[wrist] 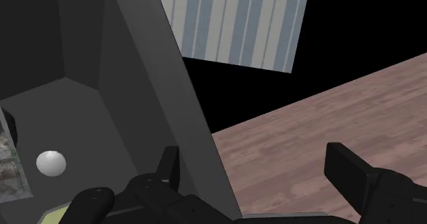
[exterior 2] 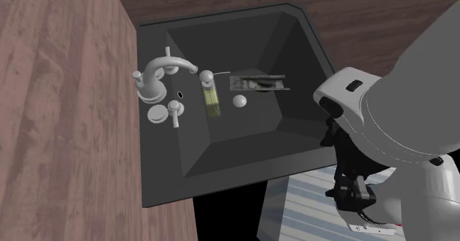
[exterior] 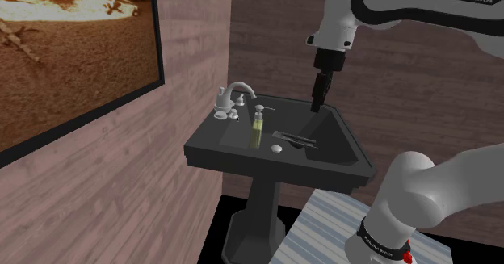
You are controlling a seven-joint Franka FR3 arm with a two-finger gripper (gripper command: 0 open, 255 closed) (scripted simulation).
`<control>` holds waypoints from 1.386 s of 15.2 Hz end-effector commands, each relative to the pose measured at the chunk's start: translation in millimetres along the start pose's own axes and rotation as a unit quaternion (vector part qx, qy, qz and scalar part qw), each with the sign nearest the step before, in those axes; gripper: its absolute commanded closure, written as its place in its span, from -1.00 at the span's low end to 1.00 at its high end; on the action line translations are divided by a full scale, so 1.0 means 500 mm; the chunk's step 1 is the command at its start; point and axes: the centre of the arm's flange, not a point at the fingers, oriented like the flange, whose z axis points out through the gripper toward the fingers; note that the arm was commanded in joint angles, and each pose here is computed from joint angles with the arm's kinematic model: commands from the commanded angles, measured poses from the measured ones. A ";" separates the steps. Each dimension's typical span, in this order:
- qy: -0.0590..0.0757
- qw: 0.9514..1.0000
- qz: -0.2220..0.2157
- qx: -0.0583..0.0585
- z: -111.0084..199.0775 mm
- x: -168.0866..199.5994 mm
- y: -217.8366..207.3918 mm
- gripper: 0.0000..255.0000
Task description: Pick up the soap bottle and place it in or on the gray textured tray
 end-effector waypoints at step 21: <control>0.025 0.997 -0.029 -0.061 0.183 0.317 0.330 -1.00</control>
